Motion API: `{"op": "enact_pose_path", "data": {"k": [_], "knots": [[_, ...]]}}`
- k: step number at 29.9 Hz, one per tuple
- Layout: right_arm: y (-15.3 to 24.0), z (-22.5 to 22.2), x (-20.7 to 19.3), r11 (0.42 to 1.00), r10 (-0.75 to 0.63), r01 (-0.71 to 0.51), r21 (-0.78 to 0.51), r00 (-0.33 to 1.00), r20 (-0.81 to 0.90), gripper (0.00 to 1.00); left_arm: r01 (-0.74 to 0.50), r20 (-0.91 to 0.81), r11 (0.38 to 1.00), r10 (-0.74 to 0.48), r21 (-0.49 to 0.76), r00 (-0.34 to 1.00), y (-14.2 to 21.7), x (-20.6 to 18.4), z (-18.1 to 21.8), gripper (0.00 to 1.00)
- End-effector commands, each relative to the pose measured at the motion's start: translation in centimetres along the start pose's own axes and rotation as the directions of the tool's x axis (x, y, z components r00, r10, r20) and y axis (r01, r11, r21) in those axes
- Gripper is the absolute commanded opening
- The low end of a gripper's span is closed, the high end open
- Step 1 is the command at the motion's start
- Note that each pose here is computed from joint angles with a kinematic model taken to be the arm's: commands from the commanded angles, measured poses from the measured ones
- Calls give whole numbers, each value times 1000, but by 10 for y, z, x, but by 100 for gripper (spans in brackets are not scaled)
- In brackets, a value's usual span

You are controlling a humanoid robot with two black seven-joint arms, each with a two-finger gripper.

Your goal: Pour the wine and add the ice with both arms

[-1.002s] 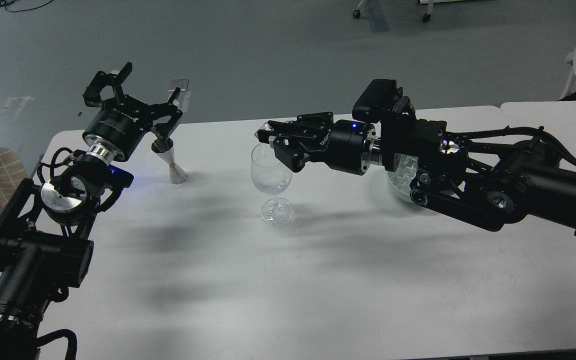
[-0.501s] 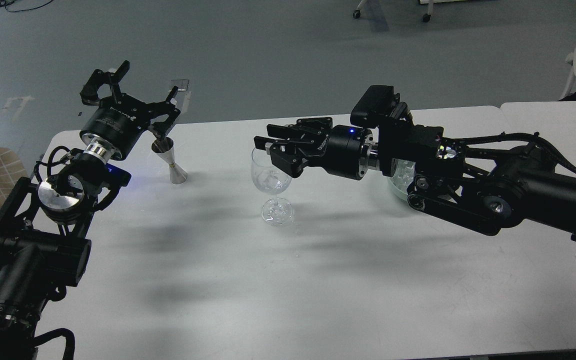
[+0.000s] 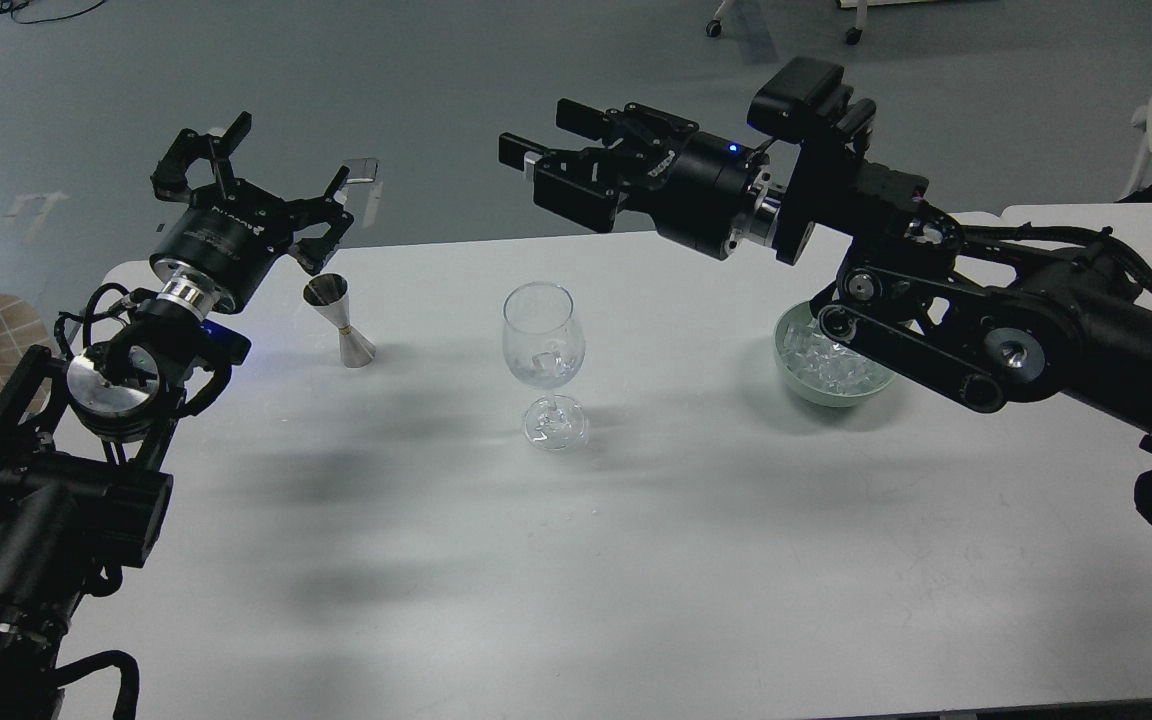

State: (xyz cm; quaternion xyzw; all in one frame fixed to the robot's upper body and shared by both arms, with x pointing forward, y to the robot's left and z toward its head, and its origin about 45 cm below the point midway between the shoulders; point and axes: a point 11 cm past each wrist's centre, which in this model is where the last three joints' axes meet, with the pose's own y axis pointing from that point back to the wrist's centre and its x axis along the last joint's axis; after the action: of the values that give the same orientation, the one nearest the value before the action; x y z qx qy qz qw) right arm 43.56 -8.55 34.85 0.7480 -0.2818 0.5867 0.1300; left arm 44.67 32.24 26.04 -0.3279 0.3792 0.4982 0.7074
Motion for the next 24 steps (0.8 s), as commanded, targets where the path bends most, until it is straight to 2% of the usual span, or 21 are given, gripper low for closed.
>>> {"op": "enact_pose_path", "data": {"k": [1,4,8,10,13,16,18,24], "knots": [[-6,-1,18,998,68,-68,3,997,21,100,11,5,1000,-11,2,1000,-4,-6,2,98],[-4,4,38,991,130,-130,-15,991,26,100,28,9,1000,-28,-7,1000,-10,-14,7,98],[8,56,80,951,260,-245,-186,964,59,100,20,11,1000,-20,20,1000,-12,-9,5,97],[2,60,93,944,278,-262,-203,959,55,100,29,15,999,-30,40,999,-14,-14,5,97],[-10,73,109,917,340,-292,-271,928,150,100,50,20,997,-52,61,998,-21,-24,6,97],[-3,90,120,873,448,-342,-346,844,296,100,51,29,997,-53,51,998,-23,-25,4,95],[-2,94,119,851,510,-359,-383,739,440,100,62,95,998,-63,10,994,-29,-33,11,95],[0,105,97,820,572,-340,-460,486,660,100,74,113,994,-66,-76,991,-39,-41,4,95]]}}
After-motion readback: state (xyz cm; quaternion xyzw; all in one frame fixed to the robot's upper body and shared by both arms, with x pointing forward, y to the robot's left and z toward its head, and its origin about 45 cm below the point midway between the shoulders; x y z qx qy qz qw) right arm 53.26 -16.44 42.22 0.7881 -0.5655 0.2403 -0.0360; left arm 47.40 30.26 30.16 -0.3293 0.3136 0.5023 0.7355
